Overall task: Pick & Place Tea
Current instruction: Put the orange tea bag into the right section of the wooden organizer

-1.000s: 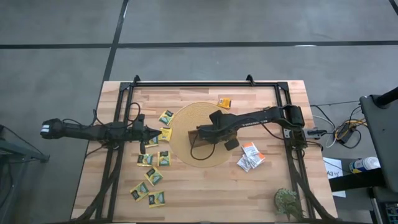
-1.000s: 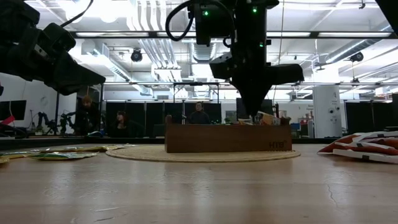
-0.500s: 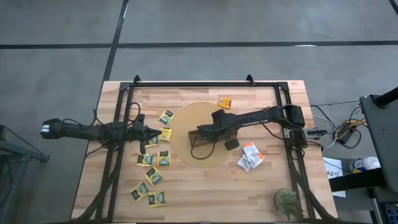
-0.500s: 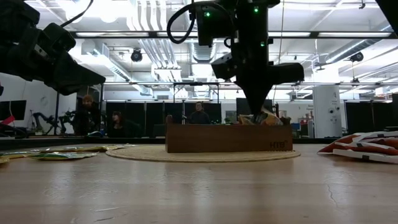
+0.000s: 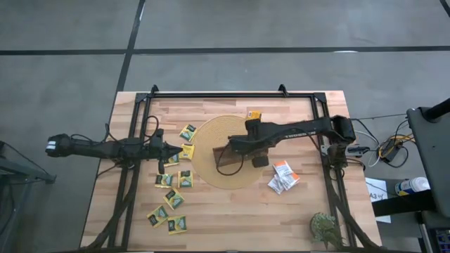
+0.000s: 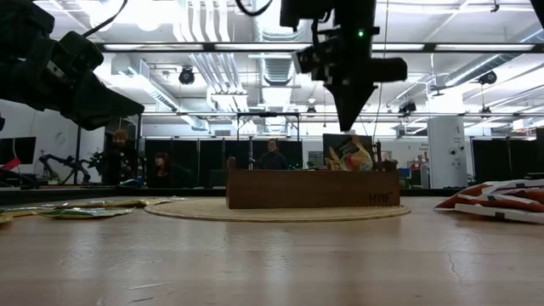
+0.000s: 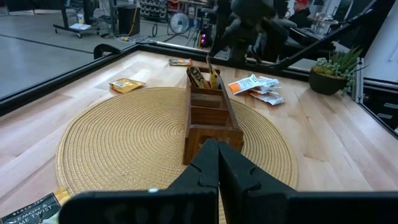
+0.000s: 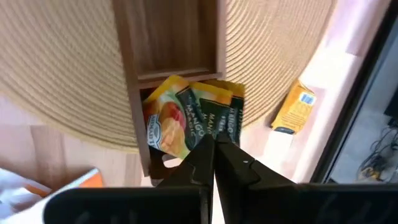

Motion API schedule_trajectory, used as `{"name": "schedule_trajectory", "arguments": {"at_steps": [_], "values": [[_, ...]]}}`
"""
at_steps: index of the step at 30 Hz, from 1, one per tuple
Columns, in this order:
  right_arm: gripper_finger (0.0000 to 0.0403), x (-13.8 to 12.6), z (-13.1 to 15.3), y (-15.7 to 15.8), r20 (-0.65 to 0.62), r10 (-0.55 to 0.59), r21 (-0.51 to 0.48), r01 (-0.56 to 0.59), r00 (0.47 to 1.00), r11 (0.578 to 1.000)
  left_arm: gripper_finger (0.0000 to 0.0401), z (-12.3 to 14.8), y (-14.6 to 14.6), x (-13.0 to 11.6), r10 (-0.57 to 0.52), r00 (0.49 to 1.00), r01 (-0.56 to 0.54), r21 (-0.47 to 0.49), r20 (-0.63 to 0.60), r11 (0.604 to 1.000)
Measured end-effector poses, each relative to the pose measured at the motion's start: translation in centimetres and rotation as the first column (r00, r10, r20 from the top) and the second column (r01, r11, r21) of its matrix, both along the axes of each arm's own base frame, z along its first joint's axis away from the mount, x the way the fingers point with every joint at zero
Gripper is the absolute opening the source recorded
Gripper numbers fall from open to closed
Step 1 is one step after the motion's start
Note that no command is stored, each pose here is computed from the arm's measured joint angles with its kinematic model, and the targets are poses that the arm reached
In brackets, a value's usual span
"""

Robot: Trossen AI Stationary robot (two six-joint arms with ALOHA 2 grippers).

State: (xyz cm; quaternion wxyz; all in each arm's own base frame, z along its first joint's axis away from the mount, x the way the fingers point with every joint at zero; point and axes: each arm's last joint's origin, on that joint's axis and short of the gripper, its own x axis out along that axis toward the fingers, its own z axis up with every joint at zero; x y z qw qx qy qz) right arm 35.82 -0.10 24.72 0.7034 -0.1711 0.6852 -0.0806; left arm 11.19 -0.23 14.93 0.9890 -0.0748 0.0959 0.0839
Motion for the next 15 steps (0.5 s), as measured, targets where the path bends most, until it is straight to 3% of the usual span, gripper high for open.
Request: {"name": "schedule_trajectory", "arguments": {"at_steps": [6,15], "values": [[0.0008,0.0,-0.4,0.0,0.074,-0.053,0.006,0.053,0.996,0.999,0.0000,0.0,0.0,0.0,0.000,1.000,0.000,0.000,0.000,1.000],[0.0017,-0.6,-2.0,-0.1,0.018,-0.056,0.004,0.056,0.998,0.998,0.0000,0.0,0.0,0.0,0.000,1.000,0.000,0.000,0.000,1.000]]}}
